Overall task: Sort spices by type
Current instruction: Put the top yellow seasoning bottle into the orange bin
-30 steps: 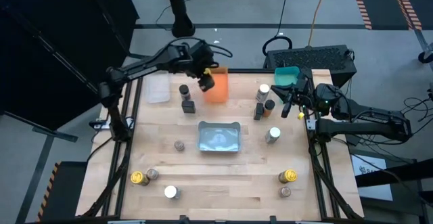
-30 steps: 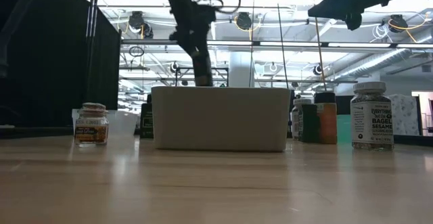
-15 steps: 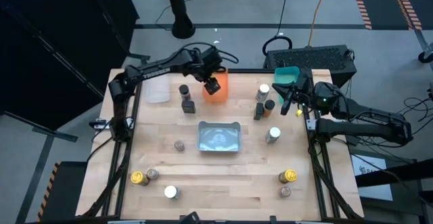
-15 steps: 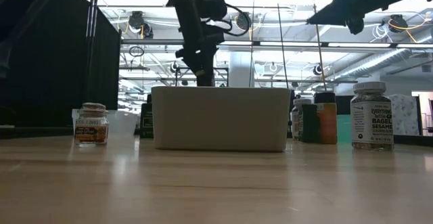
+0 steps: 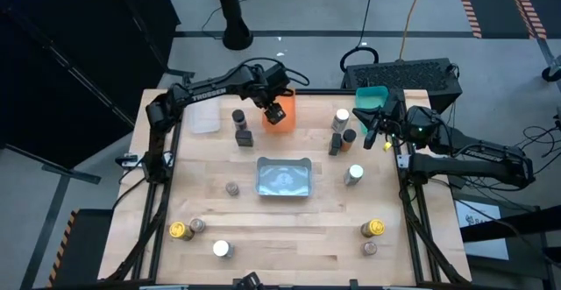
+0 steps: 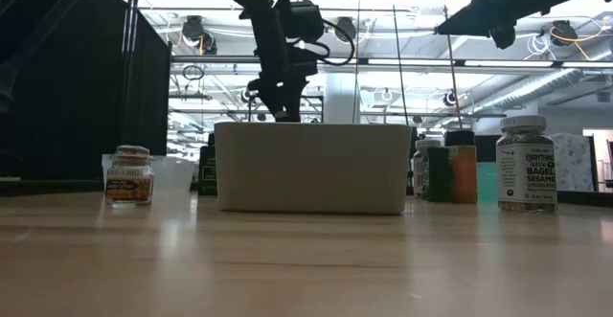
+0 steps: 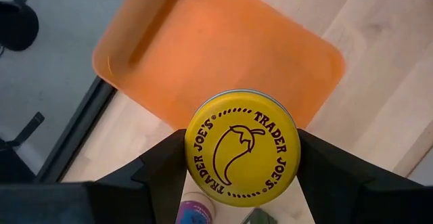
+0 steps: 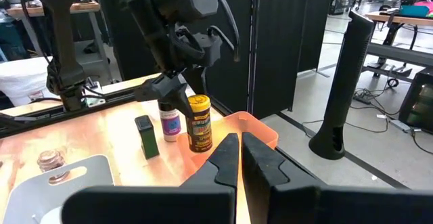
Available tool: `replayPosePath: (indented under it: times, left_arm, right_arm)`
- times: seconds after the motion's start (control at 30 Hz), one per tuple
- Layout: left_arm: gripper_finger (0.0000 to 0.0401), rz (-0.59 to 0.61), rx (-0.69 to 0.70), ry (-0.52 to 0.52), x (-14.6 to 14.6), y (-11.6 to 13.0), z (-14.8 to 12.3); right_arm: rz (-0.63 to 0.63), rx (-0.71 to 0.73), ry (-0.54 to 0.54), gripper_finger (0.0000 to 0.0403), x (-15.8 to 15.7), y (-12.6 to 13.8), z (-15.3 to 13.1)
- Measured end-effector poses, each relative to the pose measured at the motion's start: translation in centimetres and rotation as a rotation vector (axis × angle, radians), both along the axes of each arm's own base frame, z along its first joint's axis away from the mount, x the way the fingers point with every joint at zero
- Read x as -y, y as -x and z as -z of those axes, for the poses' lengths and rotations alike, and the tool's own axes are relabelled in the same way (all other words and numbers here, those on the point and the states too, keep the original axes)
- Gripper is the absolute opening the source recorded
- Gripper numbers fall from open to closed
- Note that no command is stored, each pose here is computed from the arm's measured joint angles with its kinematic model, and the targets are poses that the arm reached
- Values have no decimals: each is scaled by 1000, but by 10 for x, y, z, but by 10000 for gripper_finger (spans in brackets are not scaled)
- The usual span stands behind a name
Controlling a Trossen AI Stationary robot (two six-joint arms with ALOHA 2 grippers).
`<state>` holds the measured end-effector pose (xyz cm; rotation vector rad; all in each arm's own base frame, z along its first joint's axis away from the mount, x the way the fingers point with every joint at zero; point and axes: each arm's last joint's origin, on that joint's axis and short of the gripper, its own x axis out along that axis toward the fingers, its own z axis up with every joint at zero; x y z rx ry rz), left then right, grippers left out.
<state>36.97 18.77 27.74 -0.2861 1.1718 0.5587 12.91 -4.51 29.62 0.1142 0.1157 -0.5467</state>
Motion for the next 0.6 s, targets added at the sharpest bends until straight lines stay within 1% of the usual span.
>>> replayPosePath:
  times: [0.6]
  left_arm:
    - [241, -13, -7, 3, -1, 2, 4]
  right_arm:
    - [-1, -1, -1, 0, 0, 0, 0]
